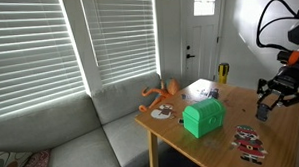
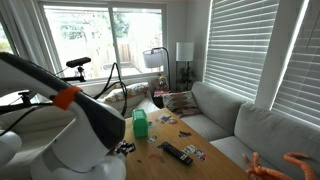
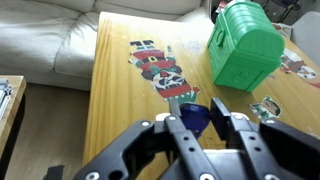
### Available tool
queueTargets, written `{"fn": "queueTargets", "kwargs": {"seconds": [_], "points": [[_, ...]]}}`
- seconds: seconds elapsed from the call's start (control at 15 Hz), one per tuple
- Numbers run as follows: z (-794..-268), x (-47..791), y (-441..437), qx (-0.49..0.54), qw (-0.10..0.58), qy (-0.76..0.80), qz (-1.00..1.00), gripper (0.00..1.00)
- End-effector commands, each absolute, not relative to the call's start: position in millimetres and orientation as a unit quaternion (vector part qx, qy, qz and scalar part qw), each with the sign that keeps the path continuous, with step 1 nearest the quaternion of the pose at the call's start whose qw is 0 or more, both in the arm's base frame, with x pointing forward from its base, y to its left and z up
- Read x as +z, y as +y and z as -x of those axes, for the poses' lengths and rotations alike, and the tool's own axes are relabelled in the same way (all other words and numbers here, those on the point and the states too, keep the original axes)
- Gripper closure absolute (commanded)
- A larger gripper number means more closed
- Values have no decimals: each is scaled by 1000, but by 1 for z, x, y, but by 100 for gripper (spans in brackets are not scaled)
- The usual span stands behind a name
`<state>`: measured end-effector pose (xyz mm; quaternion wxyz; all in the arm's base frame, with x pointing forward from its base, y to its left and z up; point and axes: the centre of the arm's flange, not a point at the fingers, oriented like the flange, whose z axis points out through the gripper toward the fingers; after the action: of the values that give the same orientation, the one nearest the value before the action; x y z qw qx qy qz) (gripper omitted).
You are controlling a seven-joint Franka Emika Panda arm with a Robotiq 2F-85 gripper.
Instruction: Place the blue toy car upside down
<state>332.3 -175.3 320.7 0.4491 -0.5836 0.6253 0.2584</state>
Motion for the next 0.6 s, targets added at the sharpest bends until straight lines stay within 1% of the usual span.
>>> {"fn": "queueTargets", "kwargs": {"seconds": [0.0,0.33,0.53], "points": [[-328,306,-184,262,485,606,573,89],[-316,291,-190,278,497,602,559,89],[-305,282,-197,290,493,612,546,89]]}}
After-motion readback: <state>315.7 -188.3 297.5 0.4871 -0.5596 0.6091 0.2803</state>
